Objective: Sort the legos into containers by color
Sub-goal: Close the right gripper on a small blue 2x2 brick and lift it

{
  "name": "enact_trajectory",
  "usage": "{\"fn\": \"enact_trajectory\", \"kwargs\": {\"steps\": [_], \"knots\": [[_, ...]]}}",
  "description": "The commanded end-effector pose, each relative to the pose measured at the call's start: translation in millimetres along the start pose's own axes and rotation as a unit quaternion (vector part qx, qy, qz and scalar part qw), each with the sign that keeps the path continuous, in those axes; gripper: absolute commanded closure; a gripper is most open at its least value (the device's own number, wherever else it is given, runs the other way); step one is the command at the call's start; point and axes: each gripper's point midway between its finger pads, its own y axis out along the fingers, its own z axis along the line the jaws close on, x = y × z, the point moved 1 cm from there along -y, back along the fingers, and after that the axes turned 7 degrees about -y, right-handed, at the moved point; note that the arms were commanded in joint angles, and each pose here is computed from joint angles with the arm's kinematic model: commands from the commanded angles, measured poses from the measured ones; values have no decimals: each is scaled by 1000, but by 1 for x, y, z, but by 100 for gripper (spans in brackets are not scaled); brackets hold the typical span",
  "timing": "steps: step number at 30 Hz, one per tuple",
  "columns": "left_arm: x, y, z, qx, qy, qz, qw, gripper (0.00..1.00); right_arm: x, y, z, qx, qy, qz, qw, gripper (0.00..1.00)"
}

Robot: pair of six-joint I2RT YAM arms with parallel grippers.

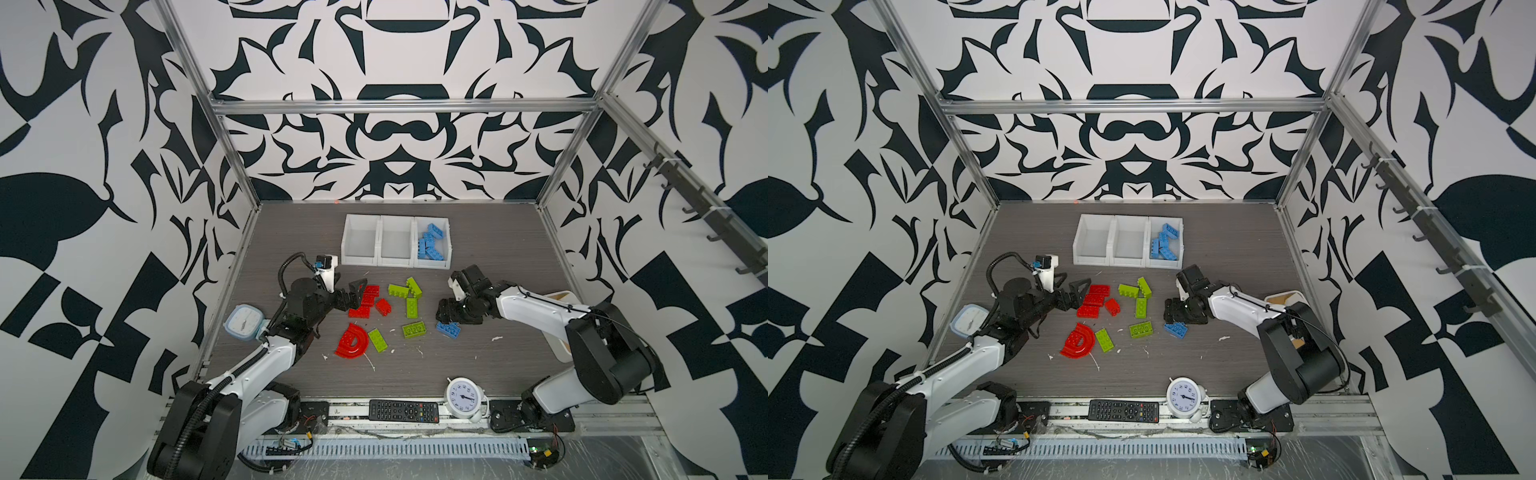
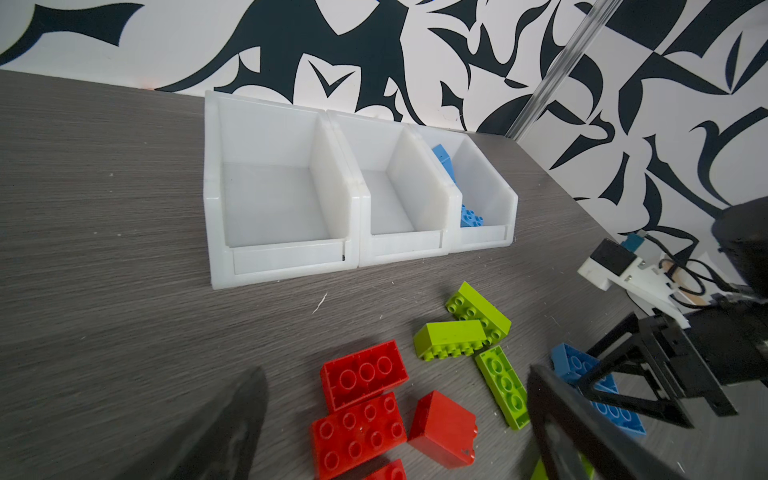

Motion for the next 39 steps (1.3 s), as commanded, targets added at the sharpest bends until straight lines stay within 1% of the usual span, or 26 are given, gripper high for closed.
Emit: {"fn": "enact_trajectory", "kwargs": {"steps": [1,6,9,14,23,28,31,32,34,36,39], "knots": [[9,1,-7,-14,2,-14,1000,0,22,0,18,6,-24,-27,999,20],[10,0,-7,-14,4,-16,1000,0,26,12,22,-49,-65,-2,997,23],[11,-2,-8,-13,4,-18,1000,0,25,18,22,-88,-94,16,992,24],[12,-3,-8,-11,6,-20,1000,0,24,23,21,-124,-128,37,983,24],[13,-3,-8,-12,7,-21,1000,0,26,20,19,-138,-137,38,980,27],[12,-3,-8,-13,7,-19,1000,0,27,19,20,-137,-141,36,980,33],[13,-3,-9,-13,7,-20,1000,0,29,18,21,-134,-146,35,980,35],[13,-3,-8,-12,7,-21,1000,0,29,18,22,-132,-147,34,980,34],[12,-3,-8,-13,7,-20,1000,0,31,17,28,-119,-153,35,980,30],[12,-4,-8,-12,6,-20,1000,0,34,11,30,-118,-163,32,979,27],[12,-3,-8,-13,6,-18,1000,0,35,-2,31,-122,-178,33,976,27]]}}
